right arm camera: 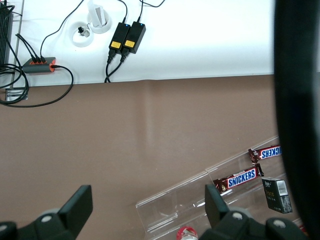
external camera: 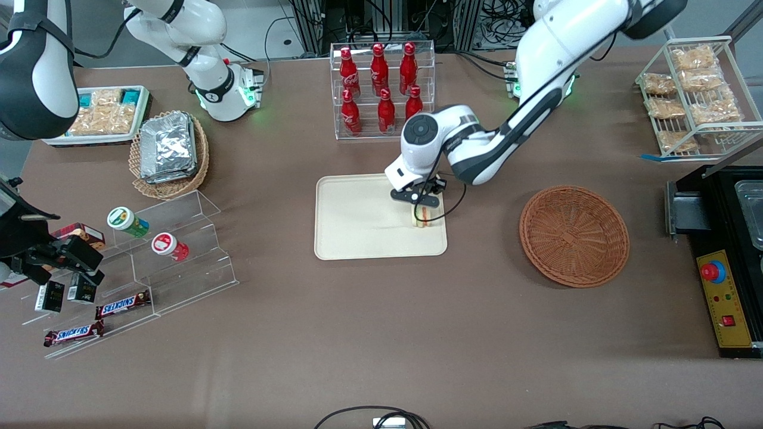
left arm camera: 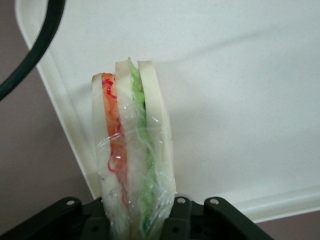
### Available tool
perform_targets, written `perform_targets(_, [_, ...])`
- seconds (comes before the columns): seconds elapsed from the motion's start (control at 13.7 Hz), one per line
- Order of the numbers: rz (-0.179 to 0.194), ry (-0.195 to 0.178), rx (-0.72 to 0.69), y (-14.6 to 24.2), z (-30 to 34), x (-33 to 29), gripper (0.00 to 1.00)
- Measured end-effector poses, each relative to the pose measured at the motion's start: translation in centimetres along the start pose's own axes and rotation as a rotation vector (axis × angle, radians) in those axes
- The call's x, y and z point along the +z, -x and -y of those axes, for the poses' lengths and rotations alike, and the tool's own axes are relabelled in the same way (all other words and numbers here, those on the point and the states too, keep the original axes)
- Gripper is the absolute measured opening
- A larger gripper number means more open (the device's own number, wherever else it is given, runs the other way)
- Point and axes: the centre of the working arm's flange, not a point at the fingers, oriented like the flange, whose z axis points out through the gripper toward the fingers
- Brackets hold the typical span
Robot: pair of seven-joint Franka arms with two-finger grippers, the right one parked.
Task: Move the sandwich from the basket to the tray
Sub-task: 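Carry the held sandwich with the left gripper over the cream tray, then lower the sandwich onto the tray and open the left gripper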
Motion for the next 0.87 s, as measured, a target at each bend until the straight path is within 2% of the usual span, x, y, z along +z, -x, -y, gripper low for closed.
perform_targets(0.29, [0.004, 0.01, -0.003, -0.4, -0.2, 0.3, 0.2])
perform_targets(0.36, [0.003, 0.01, -0.003, -0.4, -0.2, 0.3, 0.25])
perform_targets(0.58, [0.0, 0.003, -0.012, -1.0, -0.1, -0.3, 0.54])
perform_targets(0.73, [0.009, -0.043, -0.036, -2.5, 0.5, -1.8, 0.74])
perform_targets(0.87, [0.005, -0.061, -0.081, -4.7, 1.1, -4.6, 0.96])
